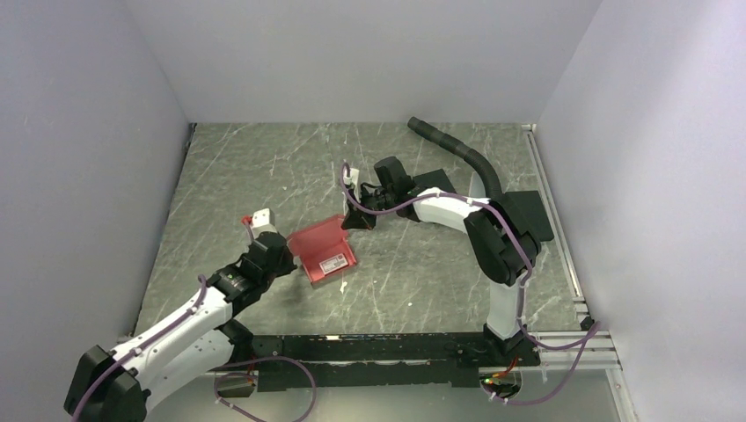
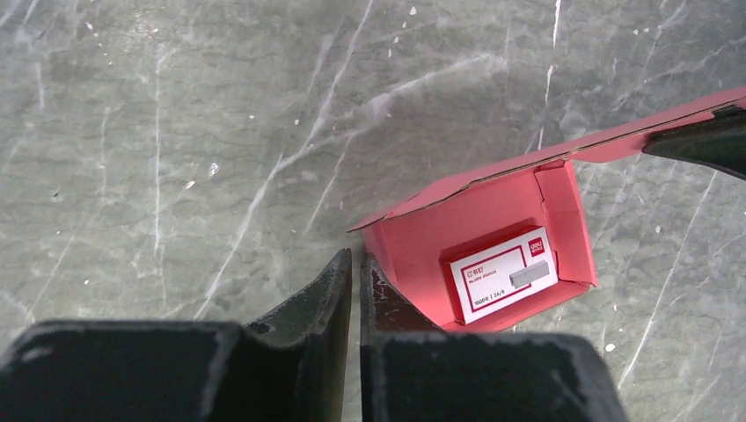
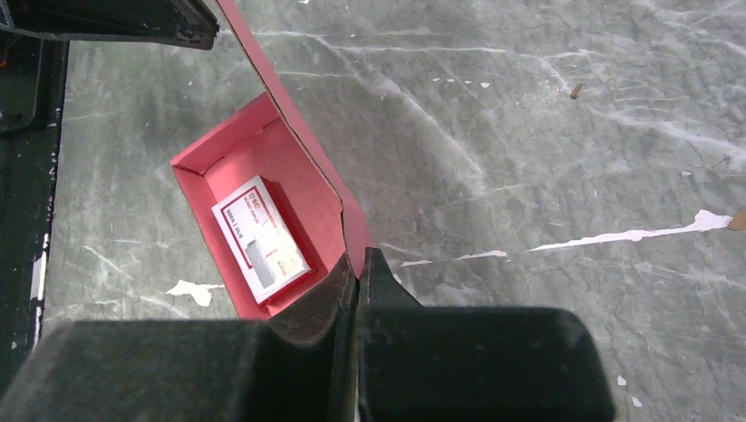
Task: Fold the paper box
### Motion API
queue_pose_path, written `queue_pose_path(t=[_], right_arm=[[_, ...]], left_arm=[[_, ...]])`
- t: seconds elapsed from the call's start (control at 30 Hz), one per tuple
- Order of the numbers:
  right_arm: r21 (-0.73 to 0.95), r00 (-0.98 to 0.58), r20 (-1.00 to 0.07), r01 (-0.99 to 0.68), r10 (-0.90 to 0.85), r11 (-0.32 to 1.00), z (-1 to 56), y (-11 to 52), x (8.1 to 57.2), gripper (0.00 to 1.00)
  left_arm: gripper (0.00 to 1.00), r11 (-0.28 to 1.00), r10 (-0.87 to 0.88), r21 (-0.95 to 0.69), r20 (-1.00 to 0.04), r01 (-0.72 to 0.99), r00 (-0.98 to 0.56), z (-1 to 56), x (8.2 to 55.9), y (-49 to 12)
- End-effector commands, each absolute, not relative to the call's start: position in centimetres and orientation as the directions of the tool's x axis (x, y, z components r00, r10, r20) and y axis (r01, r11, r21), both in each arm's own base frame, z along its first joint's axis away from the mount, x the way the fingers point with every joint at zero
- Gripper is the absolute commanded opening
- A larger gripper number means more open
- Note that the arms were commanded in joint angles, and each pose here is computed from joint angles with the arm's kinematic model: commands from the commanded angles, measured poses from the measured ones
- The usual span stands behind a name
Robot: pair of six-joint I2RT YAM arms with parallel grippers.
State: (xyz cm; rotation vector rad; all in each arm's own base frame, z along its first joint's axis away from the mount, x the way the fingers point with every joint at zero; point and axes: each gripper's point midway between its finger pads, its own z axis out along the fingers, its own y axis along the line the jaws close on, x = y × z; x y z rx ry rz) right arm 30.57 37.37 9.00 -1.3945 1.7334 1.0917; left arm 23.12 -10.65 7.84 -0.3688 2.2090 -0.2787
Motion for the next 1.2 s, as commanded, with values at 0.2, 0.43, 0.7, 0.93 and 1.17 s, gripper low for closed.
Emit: queue_pose_path(t=[0.2,0.43,0.7,0.93,1.17], right_arm=[[0.119,-0.137,-0.916,-0.990,-0.377,0.072,11.7,36.3,31.2,0.00],[0.093,-0.118,-0.922,-0.992,-0.368,0.086,12.3,33.6,31.8,0.00],[0.110,-0.136,-0.926,-0.990,-0.353,0.093,12.2,32.2,32.3,0.00],[0.127,-0.149,-0.923,-0.988,-0.355,0.085,11.9,32.2,32.2,0.00],[0.132,-0.152,-0.924,-0.988,-0.352,0.080,12.0,32.3,32.2,0.00]], left_arm=[[0.12,0.933,-0.335,-0.350,-0.756,-0.086,-0.562,9.1,24.4,-11.9],[0.28,0.925,-0.331,-0.379,-0.819,0.010,-0.469,11.7,23.5,-11.2],[0.75,0.911,-0.294,-0.362,-0.905,0.195,-0.308,13.1,25.1,-12.4],[0.77,0.888,-0.215,-0.319,-0.925,0.331,-0.314,13.2,27.1,-15.0],[0.76,0.883,-0.193,-0.313,-0.922,0.350,-0.336,11.5,29.3,-15.0]])
